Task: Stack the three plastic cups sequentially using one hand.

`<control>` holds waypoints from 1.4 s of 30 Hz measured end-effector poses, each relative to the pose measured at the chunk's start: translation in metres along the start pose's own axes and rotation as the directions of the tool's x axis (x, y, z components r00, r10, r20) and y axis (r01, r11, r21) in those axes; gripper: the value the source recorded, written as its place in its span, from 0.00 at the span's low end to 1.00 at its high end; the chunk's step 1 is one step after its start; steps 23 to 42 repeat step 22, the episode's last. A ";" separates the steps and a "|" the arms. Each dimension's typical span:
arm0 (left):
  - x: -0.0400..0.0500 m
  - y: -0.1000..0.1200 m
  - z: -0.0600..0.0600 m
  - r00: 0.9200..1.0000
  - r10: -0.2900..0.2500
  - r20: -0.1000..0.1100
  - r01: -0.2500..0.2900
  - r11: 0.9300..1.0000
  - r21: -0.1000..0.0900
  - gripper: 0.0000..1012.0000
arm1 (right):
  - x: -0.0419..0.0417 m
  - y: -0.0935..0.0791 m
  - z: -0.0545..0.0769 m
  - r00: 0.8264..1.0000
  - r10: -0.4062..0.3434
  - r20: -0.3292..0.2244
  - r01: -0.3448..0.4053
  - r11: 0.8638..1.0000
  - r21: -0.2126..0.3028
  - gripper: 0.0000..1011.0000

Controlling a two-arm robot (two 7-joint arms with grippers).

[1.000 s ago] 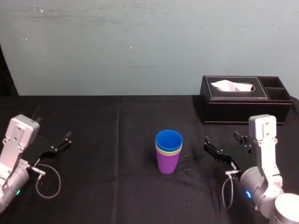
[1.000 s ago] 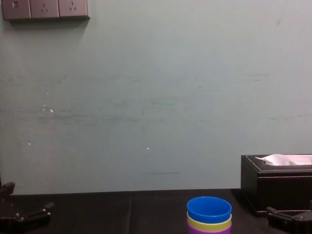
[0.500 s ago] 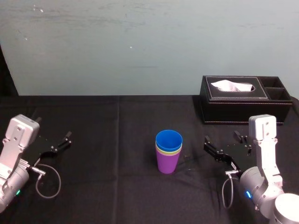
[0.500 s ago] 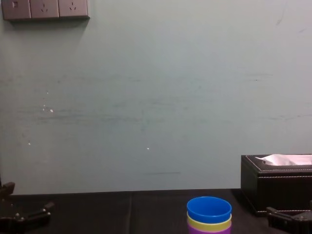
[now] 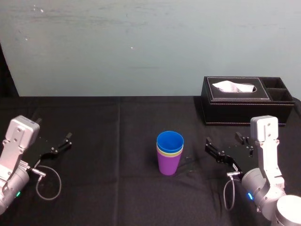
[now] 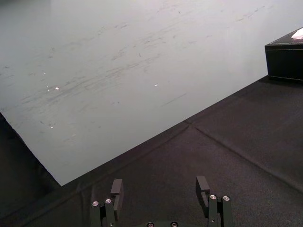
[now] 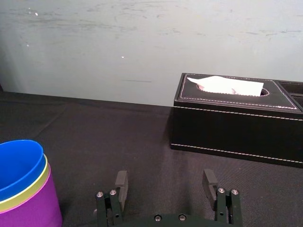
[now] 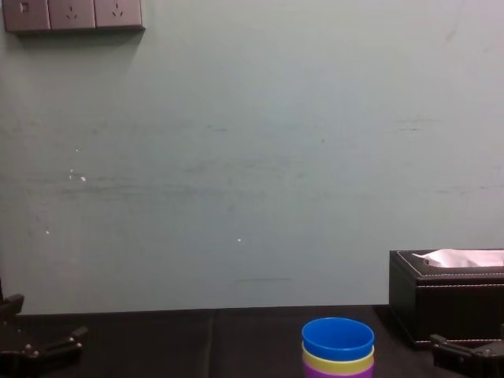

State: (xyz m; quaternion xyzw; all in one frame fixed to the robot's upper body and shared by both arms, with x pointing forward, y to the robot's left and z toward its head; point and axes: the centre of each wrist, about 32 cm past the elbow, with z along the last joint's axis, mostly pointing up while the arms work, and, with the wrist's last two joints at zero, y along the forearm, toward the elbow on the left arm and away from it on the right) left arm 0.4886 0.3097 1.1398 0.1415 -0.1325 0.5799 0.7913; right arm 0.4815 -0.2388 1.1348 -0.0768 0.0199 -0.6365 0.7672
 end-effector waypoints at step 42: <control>0.0000 0.000 0.000 1.000 0.000 0.000 0.000 1.000 0.000 0.99 | 0.0000 0.000 0.000 1.000 0.000 0.000 0.000 1.000 0.000 0.99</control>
